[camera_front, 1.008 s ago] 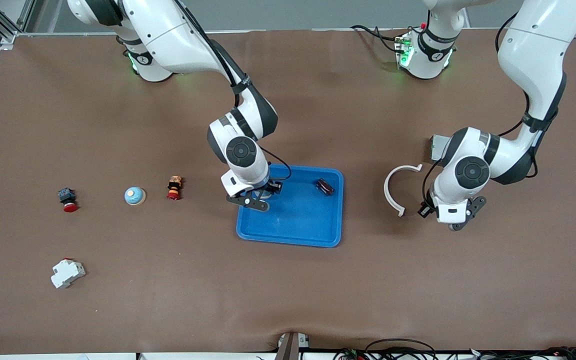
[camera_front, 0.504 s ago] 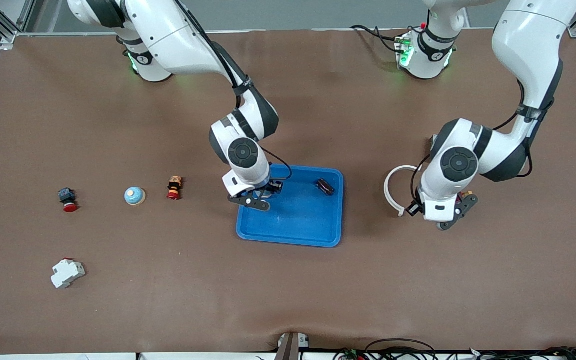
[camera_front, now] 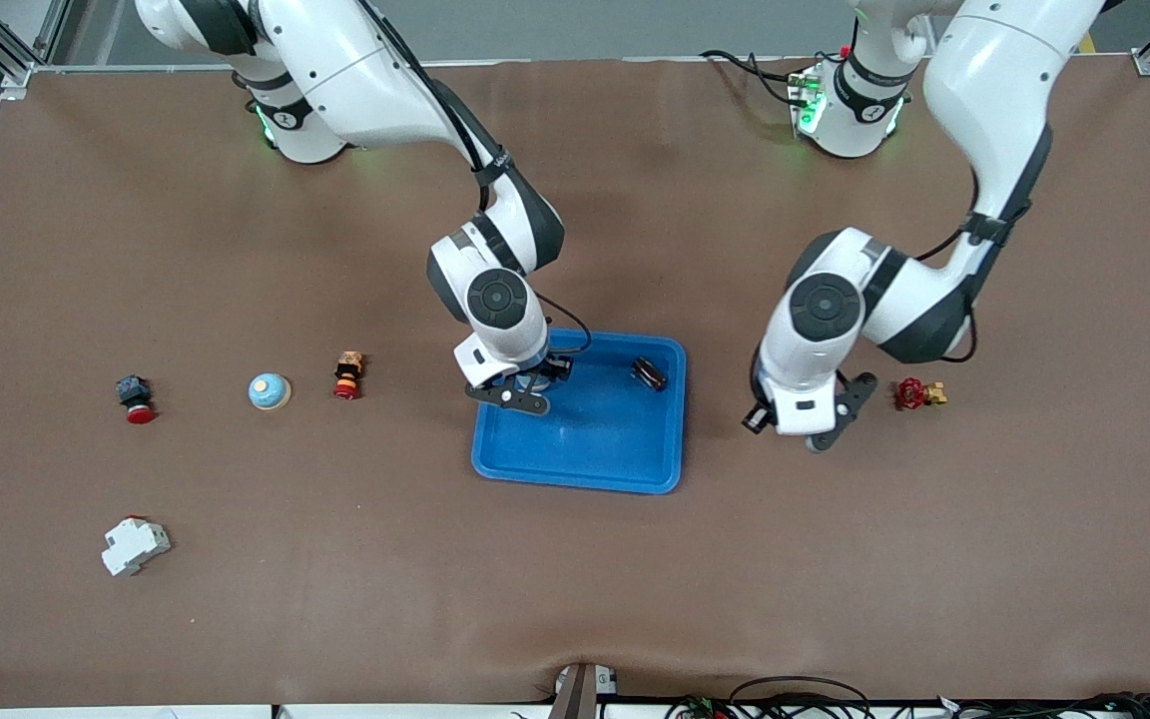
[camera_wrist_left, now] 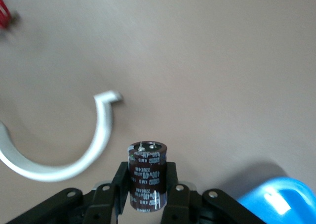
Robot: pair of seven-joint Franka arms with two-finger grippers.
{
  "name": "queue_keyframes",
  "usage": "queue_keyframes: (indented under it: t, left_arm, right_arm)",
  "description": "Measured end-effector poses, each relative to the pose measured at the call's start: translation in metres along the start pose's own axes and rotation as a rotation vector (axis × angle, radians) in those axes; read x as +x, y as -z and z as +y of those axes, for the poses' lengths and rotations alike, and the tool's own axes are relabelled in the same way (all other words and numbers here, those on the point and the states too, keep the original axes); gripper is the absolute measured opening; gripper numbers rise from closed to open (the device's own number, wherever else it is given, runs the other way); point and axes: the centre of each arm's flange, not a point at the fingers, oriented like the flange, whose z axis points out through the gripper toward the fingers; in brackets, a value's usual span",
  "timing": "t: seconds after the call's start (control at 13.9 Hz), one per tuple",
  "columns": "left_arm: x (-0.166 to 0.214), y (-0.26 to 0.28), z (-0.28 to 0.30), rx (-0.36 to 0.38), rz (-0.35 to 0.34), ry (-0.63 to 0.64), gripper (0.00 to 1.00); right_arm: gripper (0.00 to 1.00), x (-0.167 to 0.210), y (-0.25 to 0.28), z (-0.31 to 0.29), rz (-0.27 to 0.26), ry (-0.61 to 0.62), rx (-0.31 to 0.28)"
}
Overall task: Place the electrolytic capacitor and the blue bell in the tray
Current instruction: 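Release the bell in the tray while the left gripper carries the capacitor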
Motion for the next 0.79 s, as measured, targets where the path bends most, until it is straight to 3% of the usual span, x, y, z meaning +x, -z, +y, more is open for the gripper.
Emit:
queue_keyframes:
  t: [0.14, 0.36, 0.79]
  left_arm:
    - [-0.022, -0.003, 0.022, -0.022, -0.017, 0.052, 0.33]
    - [-0.053, -0.013, 0.046, -0.038, -0.045, 0.108, 0.33]
    - [-0.088, -0.029, 0.085, -0.125, -0.104, 0.19, 0.33]
  right_arm:
    - [0.7, 0.0, -0.001, 0.0, 0.0, 0.0, -0.001]
    - [0.98, 0.0, 0.0, -0.001, 0.001, 0.001, 0.001]
    - [1.0, 0.0, 0.026, -0.012, -0.009, 0.013, 0.0]
